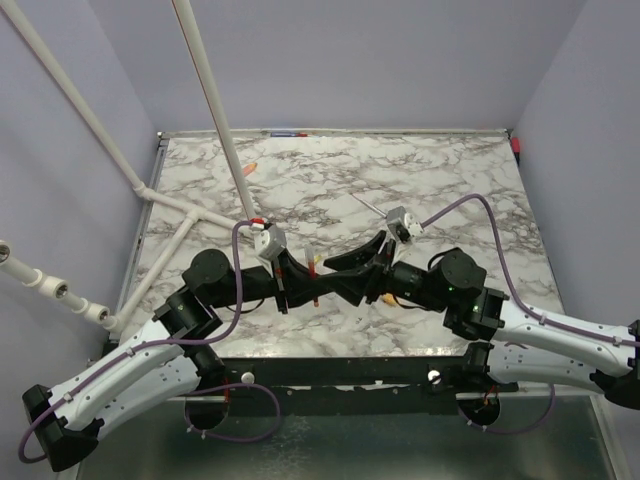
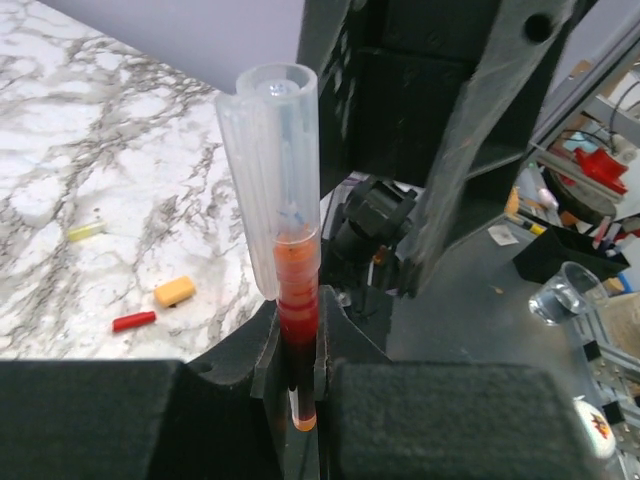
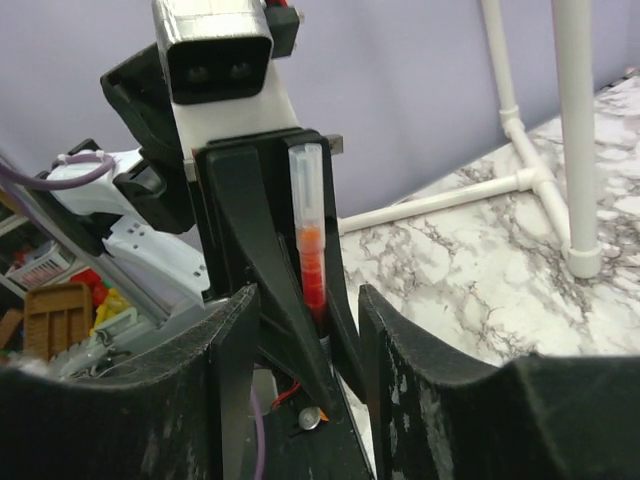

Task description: Insert the pens into the pen caps

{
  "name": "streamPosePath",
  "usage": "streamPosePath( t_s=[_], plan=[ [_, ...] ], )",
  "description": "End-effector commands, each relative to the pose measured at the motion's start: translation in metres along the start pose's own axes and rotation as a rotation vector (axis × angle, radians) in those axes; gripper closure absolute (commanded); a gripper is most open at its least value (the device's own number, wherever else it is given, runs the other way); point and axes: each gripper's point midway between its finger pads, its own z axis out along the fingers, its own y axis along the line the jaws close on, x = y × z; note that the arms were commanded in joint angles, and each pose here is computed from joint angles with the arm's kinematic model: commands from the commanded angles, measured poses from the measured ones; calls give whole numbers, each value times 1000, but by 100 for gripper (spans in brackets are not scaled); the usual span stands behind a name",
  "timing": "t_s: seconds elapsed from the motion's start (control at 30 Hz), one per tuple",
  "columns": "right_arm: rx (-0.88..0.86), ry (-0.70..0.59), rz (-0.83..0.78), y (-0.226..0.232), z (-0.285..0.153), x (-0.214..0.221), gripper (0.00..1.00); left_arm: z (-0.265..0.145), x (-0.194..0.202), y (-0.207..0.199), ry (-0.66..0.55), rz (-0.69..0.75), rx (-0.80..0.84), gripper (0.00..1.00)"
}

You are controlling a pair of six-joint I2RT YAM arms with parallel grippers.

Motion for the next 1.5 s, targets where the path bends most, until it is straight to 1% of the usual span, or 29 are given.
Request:
streamPosePath(
  t_s=[0.0,0.1,0.17,0.37,0.43,0.5,0.7,0.8,1.0,1.3,1.47],
  plan=[
    [109,30,-46,-11,-1,-15,51,-2,-8,16,-15,50,-103,100],
    [171,67,-74,-20,1,-17,47,-7,-5,36,-5,61,-213,100],
    [208,82,-87,-25,3,-21,45,-9,-3,42,9,68,-247,100],
    [305,145,-106,-36,14,-28,44,-15,-1,59,26,76,-343,100],
    [342,167,-110,-41,19,-30,45,-16,1,61,36,80,-351,100],
    [342,185,-111,-41,25,-30,47,-16,3,62,43,77,-356,100],
    [351,191,-113,-41,39,-34,51,-18,4,63,42,71,-366,100],
    [348,208,-114,-42,46,-30,56,-19,3,62,37,71,-368,100],
    [332,236,-108,-42,58,-19,58,-18,3,60,39,71,-359,100],
    [311,243,-96,-42,65,-10,64,-16,7,59,54,58,-341,100],
    [304,252,-89,-42,66,-3,71,-15,9,58,62,53,-335,100]
  ],
)
